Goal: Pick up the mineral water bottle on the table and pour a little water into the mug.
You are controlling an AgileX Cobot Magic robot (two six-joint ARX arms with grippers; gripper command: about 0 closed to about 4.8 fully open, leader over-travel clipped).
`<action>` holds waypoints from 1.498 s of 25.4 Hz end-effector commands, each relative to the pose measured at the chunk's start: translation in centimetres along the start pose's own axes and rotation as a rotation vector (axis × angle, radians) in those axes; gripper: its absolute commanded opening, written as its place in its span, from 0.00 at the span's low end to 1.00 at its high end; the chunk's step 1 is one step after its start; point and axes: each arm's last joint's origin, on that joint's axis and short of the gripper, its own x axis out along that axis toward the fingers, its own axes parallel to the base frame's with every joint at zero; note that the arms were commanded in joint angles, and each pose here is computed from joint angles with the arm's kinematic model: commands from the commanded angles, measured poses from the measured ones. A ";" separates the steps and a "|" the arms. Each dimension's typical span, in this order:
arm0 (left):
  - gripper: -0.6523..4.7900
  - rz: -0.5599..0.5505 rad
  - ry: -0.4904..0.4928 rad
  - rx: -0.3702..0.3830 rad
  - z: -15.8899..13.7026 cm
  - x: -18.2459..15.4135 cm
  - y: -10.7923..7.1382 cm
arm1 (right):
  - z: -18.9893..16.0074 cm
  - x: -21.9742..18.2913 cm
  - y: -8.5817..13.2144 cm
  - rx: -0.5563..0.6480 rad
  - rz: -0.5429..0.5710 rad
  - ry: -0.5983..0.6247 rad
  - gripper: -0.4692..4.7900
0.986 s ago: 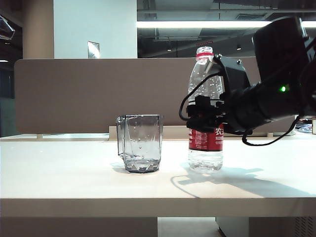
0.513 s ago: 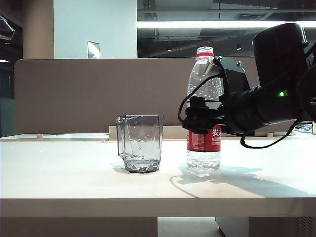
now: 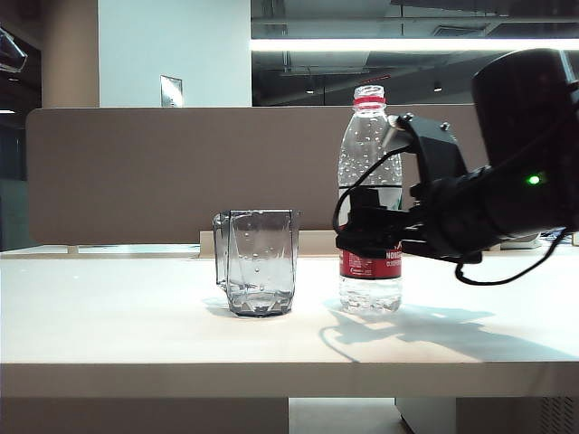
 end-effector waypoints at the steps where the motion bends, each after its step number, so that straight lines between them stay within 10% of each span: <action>1: 0.11 -0.005 -0.012 0.005 0.1 0.0 0.0 | 0.4 -1.3 0.2 0.002 0.003 -0.029 1.00; 7: 0.11 -0.004 -0.012 0.005 0.1 0.0 0.0 | 0.1 -5.2 0.2 0.003 -0.004 -0.025 0.91; 10: 0.11 -0.004 -0.012 0.005 0.1 0.0 0.0 | -0.6 -8.5 0.3 0.002 -0.005 -0.006 0.18; 38: 0.11 -0.004 -0.012 0.005 0.1 0.0 0.0 | -3.8 -16.9 -0.8 0.040 -0.140 0.173 0.08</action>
